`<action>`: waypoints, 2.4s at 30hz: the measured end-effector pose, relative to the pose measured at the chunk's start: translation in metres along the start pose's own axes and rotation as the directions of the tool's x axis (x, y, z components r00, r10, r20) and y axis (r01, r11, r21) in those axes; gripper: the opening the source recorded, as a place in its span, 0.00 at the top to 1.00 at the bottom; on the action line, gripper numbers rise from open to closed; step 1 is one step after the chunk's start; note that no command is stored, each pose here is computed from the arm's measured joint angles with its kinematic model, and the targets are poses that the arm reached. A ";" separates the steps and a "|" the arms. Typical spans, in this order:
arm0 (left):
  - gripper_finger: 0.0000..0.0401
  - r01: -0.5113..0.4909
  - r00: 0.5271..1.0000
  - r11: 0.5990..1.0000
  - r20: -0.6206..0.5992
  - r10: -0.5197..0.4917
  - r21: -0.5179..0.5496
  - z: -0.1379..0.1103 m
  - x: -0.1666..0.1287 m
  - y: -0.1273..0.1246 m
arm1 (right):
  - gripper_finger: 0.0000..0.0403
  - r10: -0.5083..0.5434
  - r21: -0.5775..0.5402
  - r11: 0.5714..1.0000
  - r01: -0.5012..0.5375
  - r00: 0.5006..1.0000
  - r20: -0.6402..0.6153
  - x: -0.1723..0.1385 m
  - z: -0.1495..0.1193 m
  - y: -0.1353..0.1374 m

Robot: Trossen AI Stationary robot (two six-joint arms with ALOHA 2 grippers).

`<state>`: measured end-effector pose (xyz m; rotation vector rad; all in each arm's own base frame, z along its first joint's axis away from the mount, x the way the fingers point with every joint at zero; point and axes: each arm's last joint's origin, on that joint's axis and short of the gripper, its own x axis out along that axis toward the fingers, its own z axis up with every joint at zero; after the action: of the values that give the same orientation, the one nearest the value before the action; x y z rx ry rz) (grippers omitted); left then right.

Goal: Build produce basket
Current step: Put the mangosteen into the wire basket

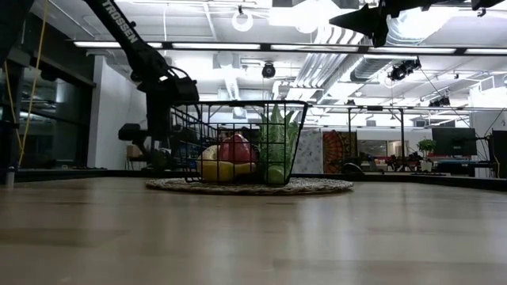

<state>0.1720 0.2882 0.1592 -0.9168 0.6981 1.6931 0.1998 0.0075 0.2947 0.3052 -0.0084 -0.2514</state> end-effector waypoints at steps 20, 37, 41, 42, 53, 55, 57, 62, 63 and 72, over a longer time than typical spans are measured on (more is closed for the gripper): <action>0.52 0.010 0.989 0.996 -0.145 0.003 0.089 -0.017 -0.004 0.000 | 0.31 -0.001 -0.007 1.000 0.001 1.000 -0.004 0.000 0.000 0.000; 0.52 0.474 0.772 0.784 0.238 -0.589 0.401 -0.004 -0.187 0.013 | 0.31 -0.005 -0.017 1.000 0.004 1.000 -0.029 0.000 -0.003 -0.001; 0.51 0.620 0.570 0.570 0.189 -0.799 0.539 -0.028 -0.240 0.018 | 0.31 -0.001 -0.017 1.000 0.000 1.000 -0.030 0.000 -0.003 -0.001; 0.51 0.649 0.520 0.516 0.170 -0.837 0.559 -0.036 -0.252 0.019 | 0.31 0.000 -0.017 1.000 0.000 1.000 -0.030 0.000 -0.003 -0.001; 0.50 0.699 0.089 -0.019 -0.113 -0.990 0.715 -0.136 -0.339 0.014 | 0.31 0.006 -0.035 0.999 -0.006 1.000 -0.029 0.000 -0.003 0.000; 0.50 0.692 0.100 -0.021 -0.124 -0.987 0.721 -0.147 -0.341 0.011 | 0.31 0.021 -0.034 0.999 -0.022 0.999 -0.031 0.000 -0.002 0.000; 0.50 0.688 0.117 -0.012 -0.128 -0.985 0.726 -0.156 -0.341 0.009 | 0.31 0.041 -0.031 0.999 -0.042 0.999 -0.033 0.000 -0.002 0.001; 0.50 0.680 0.145 -0.002 -0.137 -0.980 0.733 -0.163 -0.337 0.003 | 0.31 0.055 -0.036 0.998 -0.056 0.998 -0.028 0.000 -0.001 0.001; 0.50 0.682 0.152 0.004 -0.136 -0.979 0.732 -0.162 -0.336 0.002 | 0.31 0.057 -0.035 0.998 -0.057 0.998 -0.025 0.000 -0.001 0.002; 0.50 0.752 0.060 -0.016 -0.093 -0.994 0.659 -0.170 -0.289 0.020 | 0.31 0.080 -0.049 0.996 -0.081 0.997 -0.015 0.000 0.000 0.003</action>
<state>0.2413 -0.0028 0.3119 -0.2978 0.0777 0.2618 0.2002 0.0098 0.2958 0.2570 -0.0017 -0.1696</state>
